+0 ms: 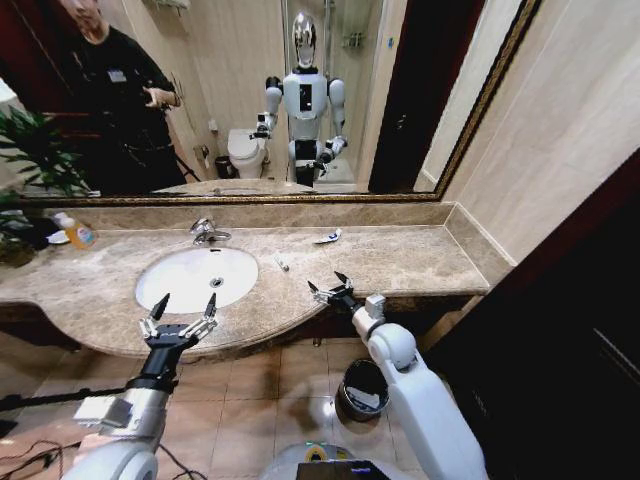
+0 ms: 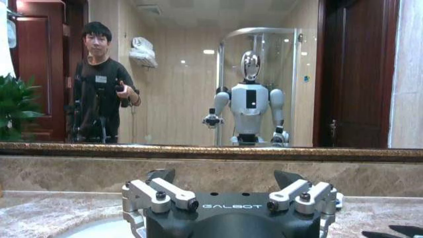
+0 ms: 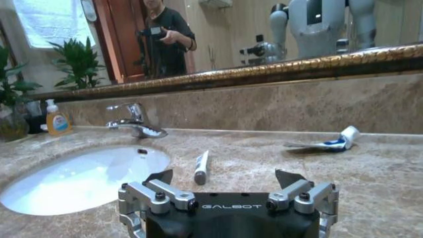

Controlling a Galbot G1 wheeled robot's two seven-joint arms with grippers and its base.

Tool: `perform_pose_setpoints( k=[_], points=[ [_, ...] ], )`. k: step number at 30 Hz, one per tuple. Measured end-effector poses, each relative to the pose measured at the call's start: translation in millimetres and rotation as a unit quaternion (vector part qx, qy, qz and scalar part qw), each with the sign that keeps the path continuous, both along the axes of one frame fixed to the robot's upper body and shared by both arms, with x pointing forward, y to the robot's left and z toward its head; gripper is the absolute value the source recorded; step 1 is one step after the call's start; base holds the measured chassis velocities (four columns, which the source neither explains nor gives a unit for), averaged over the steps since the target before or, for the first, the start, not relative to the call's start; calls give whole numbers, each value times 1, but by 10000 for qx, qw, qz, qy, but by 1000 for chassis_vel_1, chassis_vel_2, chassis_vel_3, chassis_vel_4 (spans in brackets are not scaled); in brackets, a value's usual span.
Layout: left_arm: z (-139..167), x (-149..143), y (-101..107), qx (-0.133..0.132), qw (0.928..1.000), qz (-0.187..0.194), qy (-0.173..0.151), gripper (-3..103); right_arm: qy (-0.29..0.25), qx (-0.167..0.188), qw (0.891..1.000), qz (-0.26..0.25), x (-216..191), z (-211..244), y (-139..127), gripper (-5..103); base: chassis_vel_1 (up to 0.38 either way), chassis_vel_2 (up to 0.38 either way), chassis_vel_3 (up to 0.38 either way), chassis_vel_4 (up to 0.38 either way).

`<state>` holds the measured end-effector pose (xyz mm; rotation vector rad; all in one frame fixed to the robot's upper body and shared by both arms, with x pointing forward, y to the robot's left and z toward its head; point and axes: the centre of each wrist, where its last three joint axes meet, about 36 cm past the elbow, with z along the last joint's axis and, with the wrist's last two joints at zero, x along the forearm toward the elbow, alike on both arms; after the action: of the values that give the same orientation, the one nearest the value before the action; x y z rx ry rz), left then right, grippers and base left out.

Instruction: Pick up the trash from the sink and place it in the trash bin.

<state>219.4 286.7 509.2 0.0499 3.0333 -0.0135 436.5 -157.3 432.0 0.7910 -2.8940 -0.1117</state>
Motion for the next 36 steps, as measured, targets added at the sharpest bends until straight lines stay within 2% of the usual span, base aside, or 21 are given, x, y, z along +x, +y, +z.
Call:
perform_pose_setpoints(
  k=[18, 26, 36],
  points=[
    [0, 0, 0, 0, 10000, 0, 0, 100, 70, -30, 9999, 136, 40, -14, 17, 100, 0, 0, 0, 0],
    [0, 0, 0, 0, 10000, 0, 0, 100, 11, -36, 9994, 344, 65, -14, 40, 100, 0, 0, 0, 0],
    [0, 0, 0, 0, 10000, 0, 0, 100, -74, -123, 9983, 556, 90, -8, 54, 100, 0, 0, 0, 0]
  ],
)
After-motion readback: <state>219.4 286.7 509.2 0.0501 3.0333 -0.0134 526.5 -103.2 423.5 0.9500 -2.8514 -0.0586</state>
